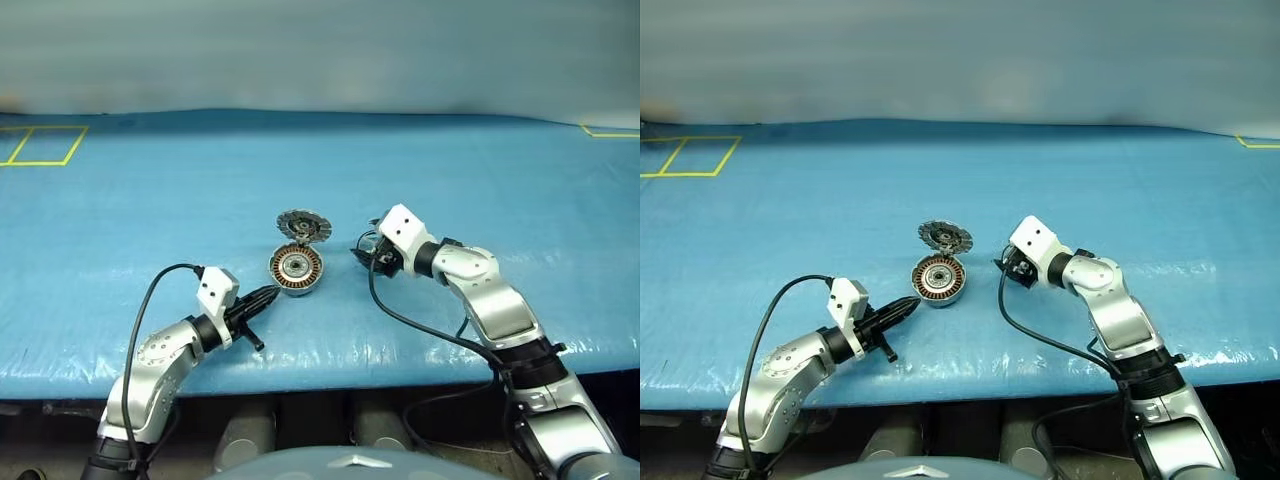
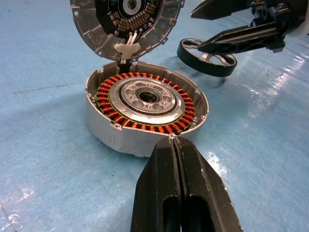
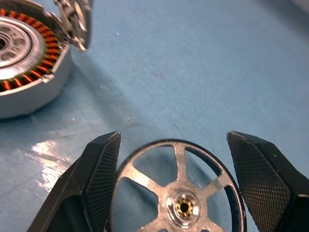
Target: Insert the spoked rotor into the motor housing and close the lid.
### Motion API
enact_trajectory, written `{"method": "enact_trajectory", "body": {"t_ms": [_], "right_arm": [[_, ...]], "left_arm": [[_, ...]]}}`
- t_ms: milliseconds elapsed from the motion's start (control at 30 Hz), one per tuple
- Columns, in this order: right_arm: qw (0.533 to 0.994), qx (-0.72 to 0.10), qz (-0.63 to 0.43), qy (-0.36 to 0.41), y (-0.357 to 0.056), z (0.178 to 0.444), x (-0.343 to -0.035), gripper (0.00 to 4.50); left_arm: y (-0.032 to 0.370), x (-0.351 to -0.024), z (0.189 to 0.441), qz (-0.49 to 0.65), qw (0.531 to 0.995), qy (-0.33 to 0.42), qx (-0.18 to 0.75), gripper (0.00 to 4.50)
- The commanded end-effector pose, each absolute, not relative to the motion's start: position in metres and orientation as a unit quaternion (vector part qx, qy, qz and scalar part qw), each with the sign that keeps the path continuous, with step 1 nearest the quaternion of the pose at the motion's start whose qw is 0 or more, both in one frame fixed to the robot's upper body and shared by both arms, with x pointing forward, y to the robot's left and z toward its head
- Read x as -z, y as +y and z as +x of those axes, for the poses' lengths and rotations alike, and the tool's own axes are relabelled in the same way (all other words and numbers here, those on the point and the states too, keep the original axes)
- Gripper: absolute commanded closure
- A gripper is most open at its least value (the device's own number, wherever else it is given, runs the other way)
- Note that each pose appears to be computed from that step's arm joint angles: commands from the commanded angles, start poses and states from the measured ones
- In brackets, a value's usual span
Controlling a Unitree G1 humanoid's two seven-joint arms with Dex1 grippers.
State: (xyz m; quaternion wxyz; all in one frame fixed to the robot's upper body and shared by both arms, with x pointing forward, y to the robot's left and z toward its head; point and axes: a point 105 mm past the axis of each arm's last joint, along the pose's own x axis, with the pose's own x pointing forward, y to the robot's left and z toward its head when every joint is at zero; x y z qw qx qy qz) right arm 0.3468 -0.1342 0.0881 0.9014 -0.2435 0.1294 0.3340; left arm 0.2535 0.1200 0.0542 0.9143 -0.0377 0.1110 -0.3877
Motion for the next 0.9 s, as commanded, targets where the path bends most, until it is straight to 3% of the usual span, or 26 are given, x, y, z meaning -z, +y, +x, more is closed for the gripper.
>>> {"method": "enact_trajectory", "body": {"t_ms": [33,533,900], "right_arm": [[0.916,-0.303,-0.235,0.122,-0.144,0.356,-0.098,0.79],[0.916,-0.309,-0.234,0.101,-0.144,0.339,-0.114,0.79],[0.915,-0.305,-0.231,0.127,-0.149,0.328,-0.103,0.79]], "left_arm": [[0.118,-0.071,0.254,-0.033,0.917,0.071,0.390,4.46],[0.118,-0.063,0.256,-0.034,0.920,0.080,0.383,4.46],[0.115,-0.058,0.258,-0.035,0.918,0.090,0.384,4.46]]}}
